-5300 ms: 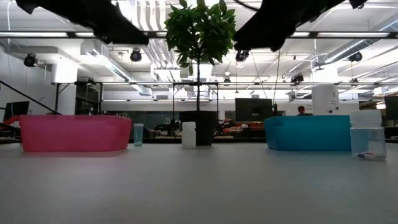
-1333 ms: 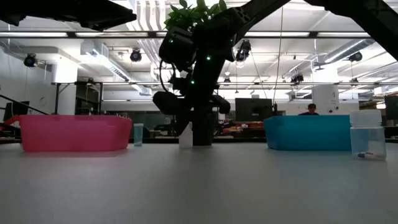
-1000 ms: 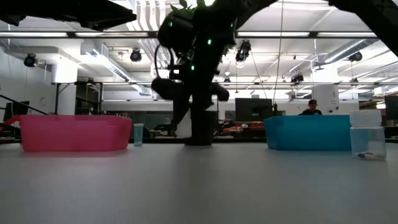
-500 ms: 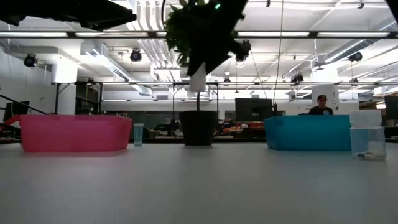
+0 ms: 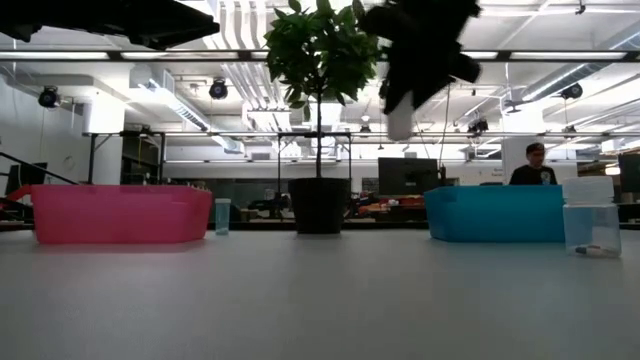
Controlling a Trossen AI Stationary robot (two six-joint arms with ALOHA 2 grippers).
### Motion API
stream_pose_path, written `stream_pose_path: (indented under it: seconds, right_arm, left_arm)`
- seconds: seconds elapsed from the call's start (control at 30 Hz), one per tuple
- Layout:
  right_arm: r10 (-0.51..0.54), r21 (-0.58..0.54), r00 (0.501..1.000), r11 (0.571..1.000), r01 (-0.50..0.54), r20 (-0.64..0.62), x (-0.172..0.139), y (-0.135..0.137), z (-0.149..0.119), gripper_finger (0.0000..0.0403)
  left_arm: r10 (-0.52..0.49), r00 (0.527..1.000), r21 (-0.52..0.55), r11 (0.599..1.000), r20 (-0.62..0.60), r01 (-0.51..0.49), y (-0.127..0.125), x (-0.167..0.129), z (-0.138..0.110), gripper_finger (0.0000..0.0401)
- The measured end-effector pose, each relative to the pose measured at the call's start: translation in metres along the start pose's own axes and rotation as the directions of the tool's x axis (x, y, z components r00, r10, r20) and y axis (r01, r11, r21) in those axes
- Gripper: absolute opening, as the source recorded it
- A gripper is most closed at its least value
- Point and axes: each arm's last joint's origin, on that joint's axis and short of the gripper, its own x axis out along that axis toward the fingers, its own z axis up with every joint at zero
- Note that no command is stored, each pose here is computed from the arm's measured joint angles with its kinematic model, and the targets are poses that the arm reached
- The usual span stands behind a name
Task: Pick and place medicine bottles into bin by pill shape (circle, oval)
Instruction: Put the top transparent capsule bottle into the blue bin
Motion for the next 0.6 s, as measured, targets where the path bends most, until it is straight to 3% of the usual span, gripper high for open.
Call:
stream_pose_path:
  seconds: [0.37,0.6]
  right_arm:
    - [-0.083,0.203,0.996,0.976,0.073,0.042,-0.013,-0.065,-0.046,0.0144]
    - [-0.154,0.291,0.988,0.946,0.141,0.023,-0.002,-0.100,-0.073,0.0145]
  left_arm:
    - [-0.001,1.000,0.001,1.000,-0.002,0.001,-0.001,0.001,0.000,0.0217]
    - [-0.001,1.000,0.002,1.000,-0.004,0.001,-0.001,0.002,-0.001,0.0217]
